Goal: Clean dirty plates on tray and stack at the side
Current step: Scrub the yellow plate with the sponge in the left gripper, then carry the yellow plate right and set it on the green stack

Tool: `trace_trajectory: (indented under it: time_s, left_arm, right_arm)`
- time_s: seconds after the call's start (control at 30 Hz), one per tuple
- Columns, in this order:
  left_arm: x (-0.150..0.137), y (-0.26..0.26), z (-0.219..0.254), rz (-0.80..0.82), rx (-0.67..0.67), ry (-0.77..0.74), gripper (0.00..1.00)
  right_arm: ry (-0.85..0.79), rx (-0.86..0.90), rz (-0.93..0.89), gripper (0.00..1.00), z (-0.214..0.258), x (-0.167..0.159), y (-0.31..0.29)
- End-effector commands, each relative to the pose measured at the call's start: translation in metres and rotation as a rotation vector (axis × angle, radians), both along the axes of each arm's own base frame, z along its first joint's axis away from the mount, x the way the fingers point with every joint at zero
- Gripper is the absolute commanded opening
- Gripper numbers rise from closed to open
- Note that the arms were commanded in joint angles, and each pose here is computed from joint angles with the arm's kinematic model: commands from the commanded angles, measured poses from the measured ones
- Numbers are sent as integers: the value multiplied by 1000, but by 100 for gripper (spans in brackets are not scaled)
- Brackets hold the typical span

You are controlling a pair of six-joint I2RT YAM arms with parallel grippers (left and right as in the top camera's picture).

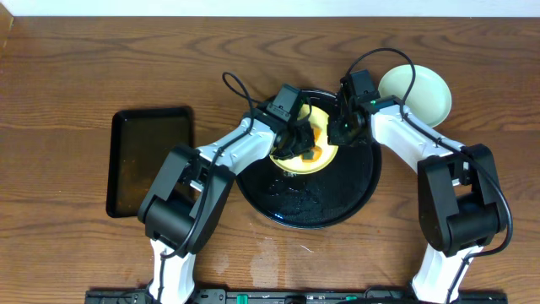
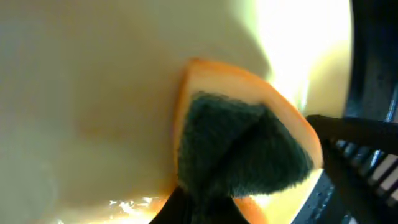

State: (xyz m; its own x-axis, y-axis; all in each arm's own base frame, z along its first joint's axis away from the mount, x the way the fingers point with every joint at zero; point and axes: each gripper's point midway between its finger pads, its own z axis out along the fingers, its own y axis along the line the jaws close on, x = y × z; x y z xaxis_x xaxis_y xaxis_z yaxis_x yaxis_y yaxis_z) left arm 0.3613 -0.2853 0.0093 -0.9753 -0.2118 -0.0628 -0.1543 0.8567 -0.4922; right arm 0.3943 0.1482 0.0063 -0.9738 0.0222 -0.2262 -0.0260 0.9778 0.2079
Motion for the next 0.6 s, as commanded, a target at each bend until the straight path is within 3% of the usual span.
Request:
trace_trajectory:
  time_s: [0.0,0.17,0.3,0.43,0.57]
  left_arm:
    - [4,46,-15,102,156,30,7]
    - [6,109,-24,201,371,55,7]
    - [17,121,-15,205,373,35,7]
    - [42,132,18,230,394,-78,7]
    - [67,154,85,314,460,-286,7]
  right_arm:
    - [14,-83,7,1,-12,-2,-12]
    - [13,-86,7,1,-12,-2,-13]
    - [13,-86,8,1,-12,-2,-13]
    - [14,-94,35,1,-12,-3,-13]
    - [12,-100,65,1,-7,-3,-11]
